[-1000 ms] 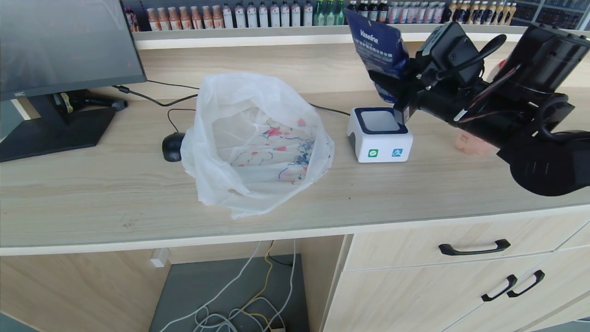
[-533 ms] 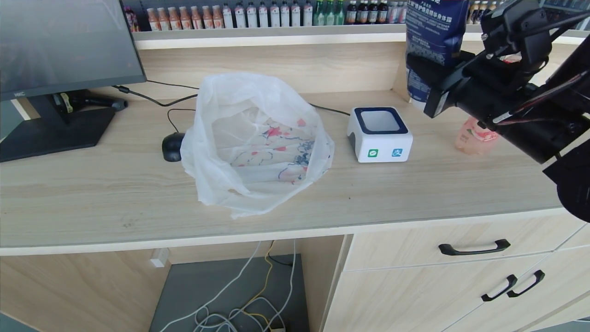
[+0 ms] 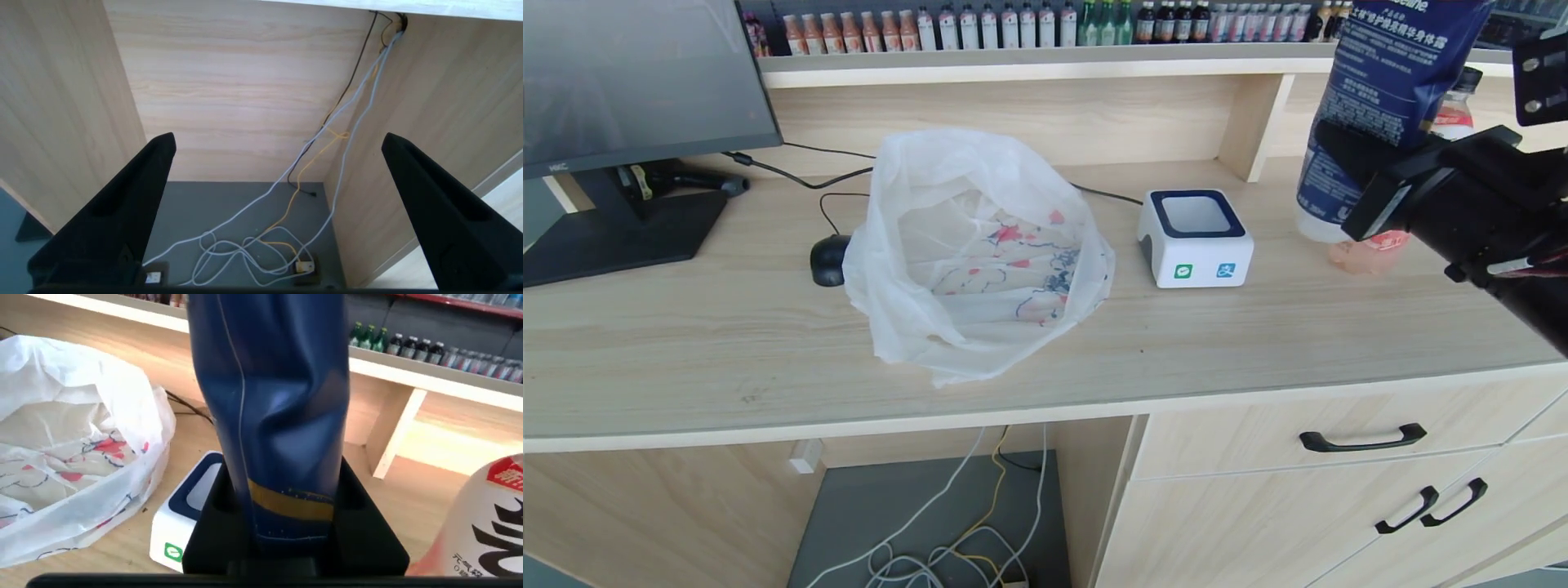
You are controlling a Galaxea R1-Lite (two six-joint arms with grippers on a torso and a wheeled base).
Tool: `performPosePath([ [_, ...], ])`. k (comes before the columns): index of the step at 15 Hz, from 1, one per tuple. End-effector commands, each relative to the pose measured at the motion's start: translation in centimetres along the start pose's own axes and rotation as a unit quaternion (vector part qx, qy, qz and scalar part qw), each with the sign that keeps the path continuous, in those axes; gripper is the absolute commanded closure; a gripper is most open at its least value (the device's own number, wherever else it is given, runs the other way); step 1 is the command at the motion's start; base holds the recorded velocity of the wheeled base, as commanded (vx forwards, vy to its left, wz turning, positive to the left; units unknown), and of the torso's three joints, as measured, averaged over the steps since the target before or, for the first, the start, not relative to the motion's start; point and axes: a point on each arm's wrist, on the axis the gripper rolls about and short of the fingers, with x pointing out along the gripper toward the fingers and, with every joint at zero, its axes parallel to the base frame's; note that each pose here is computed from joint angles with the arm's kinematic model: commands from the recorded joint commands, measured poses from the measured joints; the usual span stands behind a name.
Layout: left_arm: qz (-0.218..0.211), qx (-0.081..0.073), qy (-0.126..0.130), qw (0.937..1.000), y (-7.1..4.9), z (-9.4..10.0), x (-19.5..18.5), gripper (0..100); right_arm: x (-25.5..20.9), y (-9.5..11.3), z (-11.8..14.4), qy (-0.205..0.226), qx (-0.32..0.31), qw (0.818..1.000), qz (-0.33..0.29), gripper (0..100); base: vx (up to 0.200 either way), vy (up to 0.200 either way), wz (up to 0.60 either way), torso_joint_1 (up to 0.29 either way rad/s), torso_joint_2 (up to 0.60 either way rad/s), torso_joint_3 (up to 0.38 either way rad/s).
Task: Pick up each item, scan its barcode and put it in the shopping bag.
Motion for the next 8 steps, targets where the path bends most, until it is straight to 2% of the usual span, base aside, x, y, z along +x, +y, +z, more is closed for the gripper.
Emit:
performPosePath([
  [1, 0.0, 0.0, 0.0, 1.0, 0.0, 0.0, 0.0, 0, -1.2, 0.1, -0.6, -0.002, 0.014, 1.0, -0.004, 100, 0.0, 0.0, 0.0, 0.0, 0.0, 0.0],
  [5, 0.0, 0.0, 0.0, 1.0, 0.0, 0.0, 0.0, 0, -0.4, 0.2, -2.1, -0.008, 0.03, 0.999, -0.009, 100, 0.0, 0.0, 0.0, 0.0, 0.0, 0.0],
  [8, 0.001, 0.0, 0.0, 1.0, 0.0, 0.0, 0.0, 0, -0.4, 0.3, -1.9, -0.028, 0.04, 0.999, -0.011, 100, 0.0, 0.0, 0.0, 0.0, 0.0, 0.0],
])
